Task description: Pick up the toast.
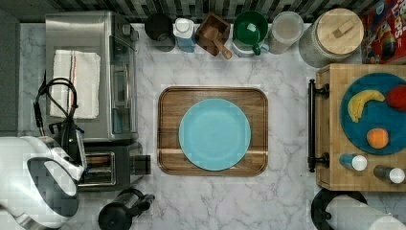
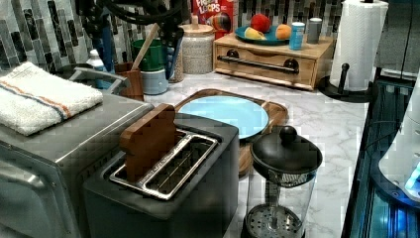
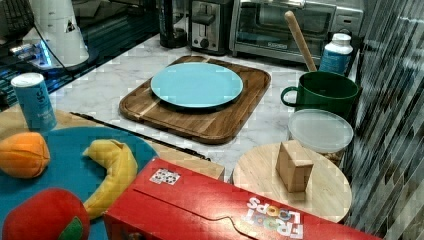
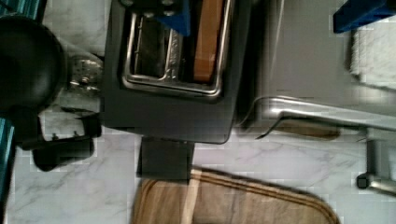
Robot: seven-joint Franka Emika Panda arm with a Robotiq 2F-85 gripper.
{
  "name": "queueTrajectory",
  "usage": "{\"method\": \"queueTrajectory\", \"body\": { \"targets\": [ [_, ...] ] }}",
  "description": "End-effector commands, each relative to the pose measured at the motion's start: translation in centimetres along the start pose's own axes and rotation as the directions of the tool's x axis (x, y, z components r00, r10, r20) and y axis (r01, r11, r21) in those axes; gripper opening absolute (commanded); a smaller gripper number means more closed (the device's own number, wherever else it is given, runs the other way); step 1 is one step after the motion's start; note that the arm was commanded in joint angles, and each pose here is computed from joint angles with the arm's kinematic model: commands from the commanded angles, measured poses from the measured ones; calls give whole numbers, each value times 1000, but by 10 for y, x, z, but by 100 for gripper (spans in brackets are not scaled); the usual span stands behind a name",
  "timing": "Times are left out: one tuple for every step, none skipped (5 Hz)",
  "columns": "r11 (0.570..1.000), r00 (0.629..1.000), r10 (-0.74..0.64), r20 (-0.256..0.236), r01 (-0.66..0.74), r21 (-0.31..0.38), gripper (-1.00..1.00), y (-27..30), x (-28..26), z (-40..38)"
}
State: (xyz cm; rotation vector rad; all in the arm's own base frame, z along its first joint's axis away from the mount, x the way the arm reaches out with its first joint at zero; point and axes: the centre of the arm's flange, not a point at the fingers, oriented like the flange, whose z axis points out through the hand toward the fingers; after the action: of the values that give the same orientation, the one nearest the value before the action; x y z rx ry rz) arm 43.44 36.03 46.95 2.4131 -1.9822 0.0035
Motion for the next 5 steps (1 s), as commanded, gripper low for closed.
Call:
{"method": "queueTrajectory", "body": {
  "targets": [
    [996,988,80,131,-75,-46,100,16,-100,-32],
    [994,983,98,152,-91,-53,100,28,-114,-18],
    [990,981,114,157,-99,-100,100,32,-125,-8],
    [983,979,136,150,-115,-143,100,30,-132,-7],
    [986,981,124,146,-106,-129,100,35,-136,11]
  ]
}}
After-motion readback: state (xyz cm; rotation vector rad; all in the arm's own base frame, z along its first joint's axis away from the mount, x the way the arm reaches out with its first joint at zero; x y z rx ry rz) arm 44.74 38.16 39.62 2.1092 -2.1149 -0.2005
